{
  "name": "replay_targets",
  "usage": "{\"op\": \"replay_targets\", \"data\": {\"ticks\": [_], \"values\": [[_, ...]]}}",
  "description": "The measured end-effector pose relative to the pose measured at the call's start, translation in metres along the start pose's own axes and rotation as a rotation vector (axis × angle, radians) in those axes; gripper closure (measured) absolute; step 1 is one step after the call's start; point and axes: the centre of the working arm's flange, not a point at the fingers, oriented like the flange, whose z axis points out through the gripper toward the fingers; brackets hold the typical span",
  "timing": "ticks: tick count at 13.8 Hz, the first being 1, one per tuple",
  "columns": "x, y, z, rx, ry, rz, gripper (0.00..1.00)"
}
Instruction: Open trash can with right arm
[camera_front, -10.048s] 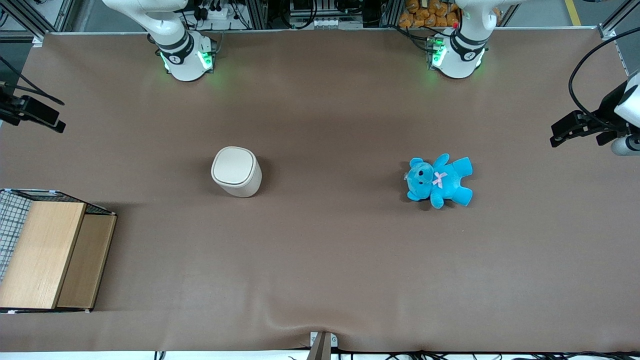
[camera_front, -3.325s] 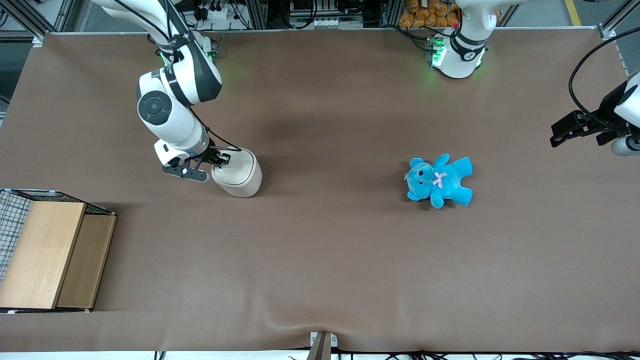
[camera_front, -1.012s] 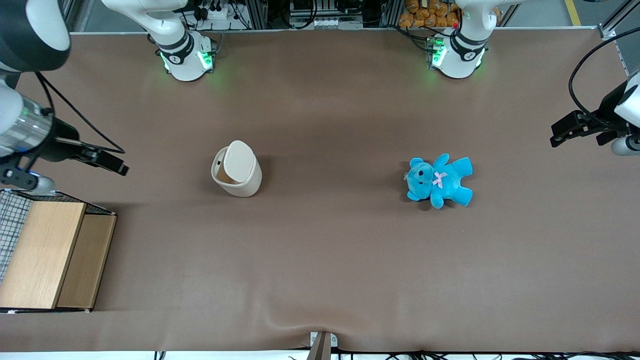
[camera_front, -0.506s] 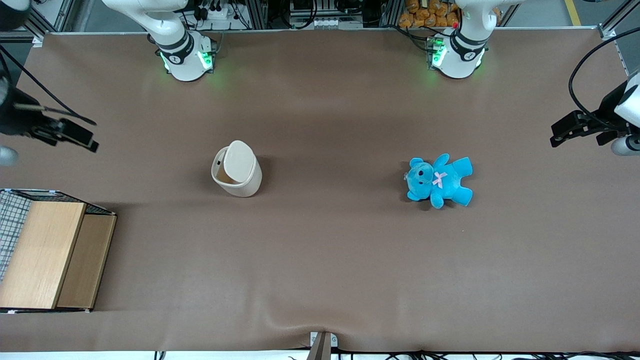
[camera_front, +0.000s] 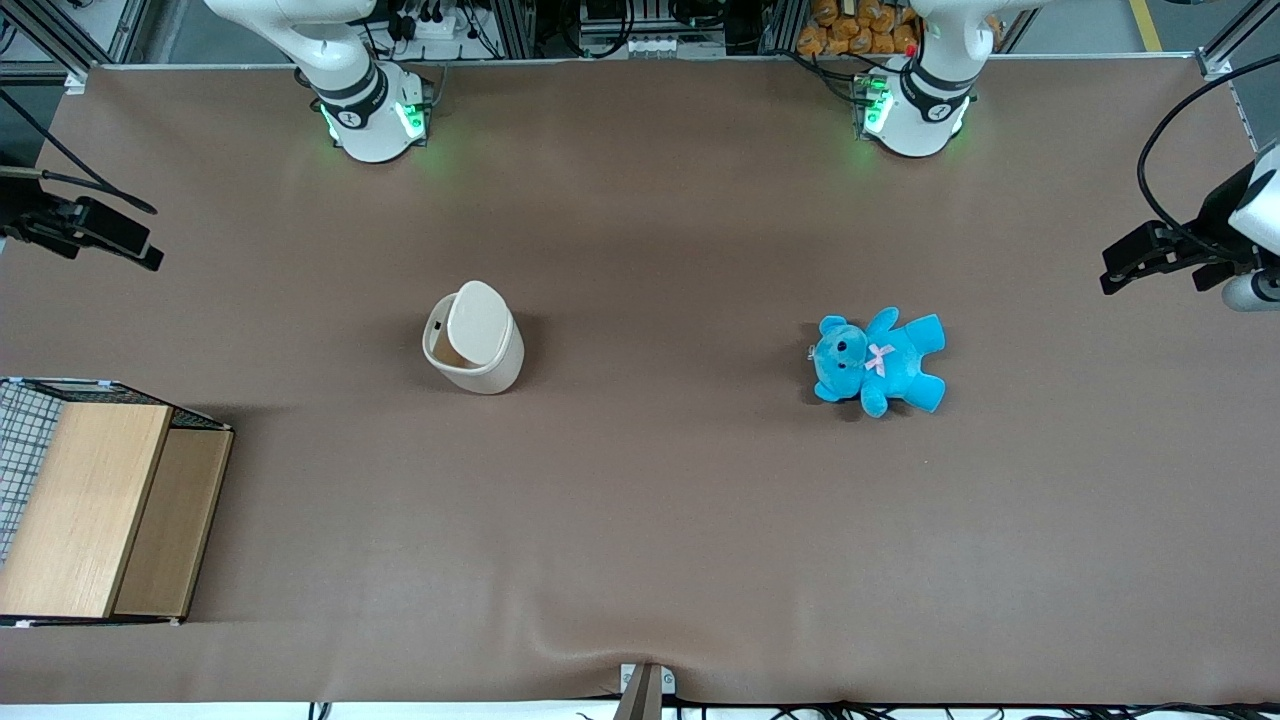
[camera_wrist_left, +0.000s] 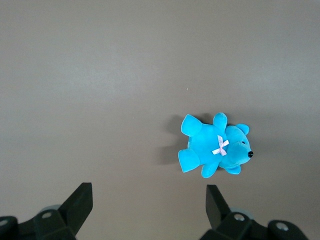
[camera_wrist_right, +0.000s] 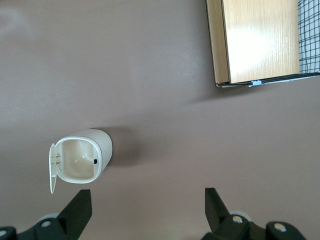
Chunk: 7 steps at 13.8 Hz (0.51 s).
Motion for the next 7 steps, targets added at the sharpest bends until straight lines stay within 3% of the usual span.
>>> {"op": "replay_targets", "data": {"ticks": [7], "values": [[0.0015, 0.0039, -0.0081, -0.018, 0.030, 0.005, 0.00]]}}
